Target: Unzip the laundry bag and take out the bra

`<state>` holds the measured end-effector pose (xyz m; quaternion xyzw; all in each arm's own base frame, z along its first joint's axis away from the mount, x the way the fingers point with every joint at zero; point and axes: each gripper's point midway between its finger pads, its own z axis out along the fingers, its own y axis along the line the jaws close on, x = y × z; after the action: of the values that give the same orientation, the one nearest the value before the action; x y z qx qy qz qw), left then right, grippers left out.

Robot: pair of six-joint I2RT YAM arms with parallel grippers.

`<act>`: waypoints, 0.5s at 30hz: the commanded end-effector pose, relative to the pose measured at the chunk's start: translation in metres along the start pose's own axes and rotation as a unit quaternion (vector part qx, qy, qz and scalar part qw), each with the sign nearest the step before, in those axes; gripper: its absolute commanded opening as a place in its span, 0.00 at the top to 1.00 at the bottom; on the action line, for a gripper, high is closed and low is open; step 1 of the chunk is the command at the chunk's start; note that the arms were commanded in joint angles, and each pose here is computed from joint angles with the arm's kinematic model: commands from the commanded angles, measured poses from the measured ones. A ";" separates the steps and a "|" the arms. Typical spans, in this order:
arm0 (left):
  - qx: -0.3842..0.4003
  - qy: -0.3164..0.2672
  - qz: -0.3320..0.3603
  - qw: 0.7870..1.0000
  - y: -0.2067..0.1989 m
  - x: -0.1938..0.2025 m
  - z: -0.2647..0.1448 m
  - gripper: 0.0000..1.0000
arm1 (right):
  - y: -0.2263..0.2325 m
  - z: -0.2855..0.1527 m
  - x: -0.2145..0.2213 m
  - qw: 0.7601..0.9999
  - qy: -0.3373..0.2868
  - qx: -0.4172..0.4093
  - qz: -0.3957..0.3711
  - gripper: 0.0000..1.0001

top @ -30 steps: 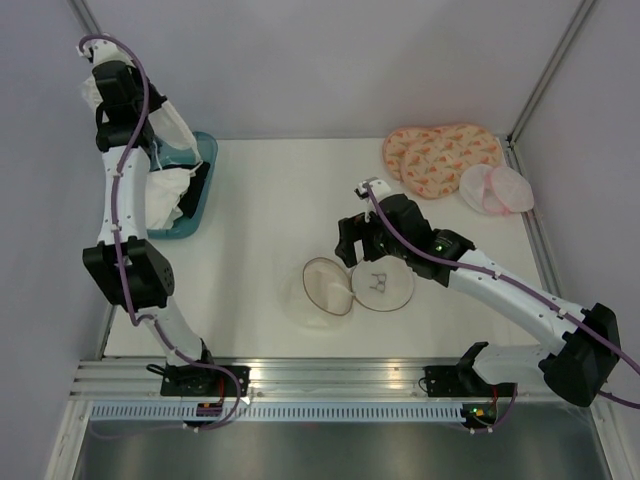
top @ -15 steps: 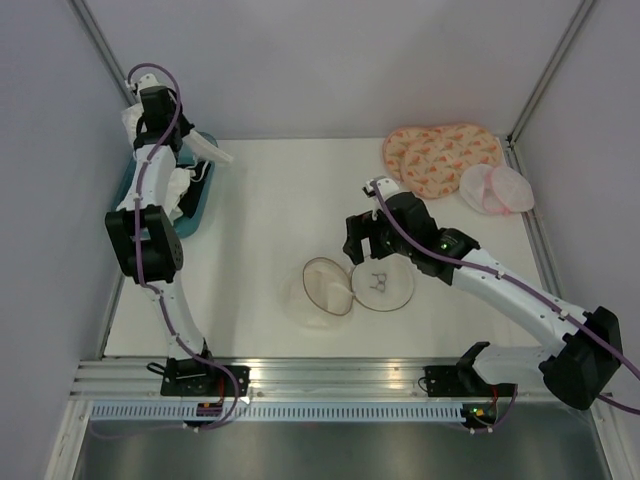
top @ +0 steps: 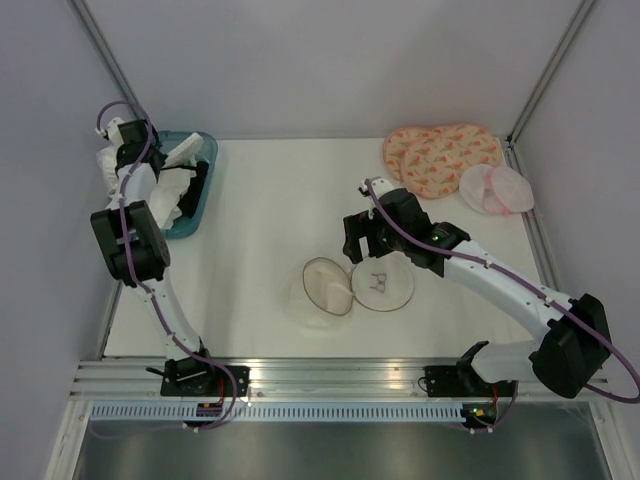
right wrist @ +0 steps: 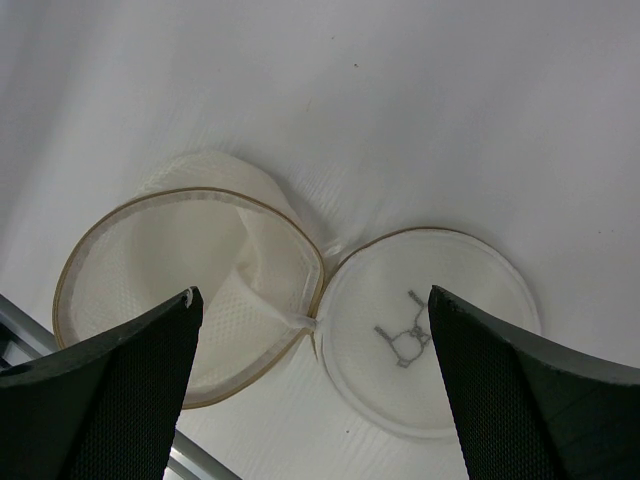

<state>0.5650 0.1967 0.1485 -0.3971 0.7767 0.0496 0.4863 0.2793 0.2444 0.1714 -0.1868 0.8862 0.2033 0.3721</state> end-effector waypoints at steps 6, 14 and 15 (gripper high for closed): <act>0.150 0.085 -0.003 0.985 -0.058 0.056 -0.012 0.90 | 0.012 -0.007 -0.024 0.999 -0.034 -0.025 0.003 0.02; 0.253 0.065 -0.001 0.965 -0.103 0.041 -0.078 0.00 | 0.006 -0.020 -0.029 0.998 -0.058 -0.008 0.019 0.02; 0.259 0.061 -0.003 0.964 -0.105 0.036 -0.086 0.00 | -0.001 -0.023 -0.029 0.998 -0.062 0.013 0.026 0.02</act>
<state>0.5613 0.0815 0.1037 -0.3020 0.8348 -0.1287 0.4419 0.2789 0.2463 0.1824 -0.1779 0.8804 0.2162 0.3827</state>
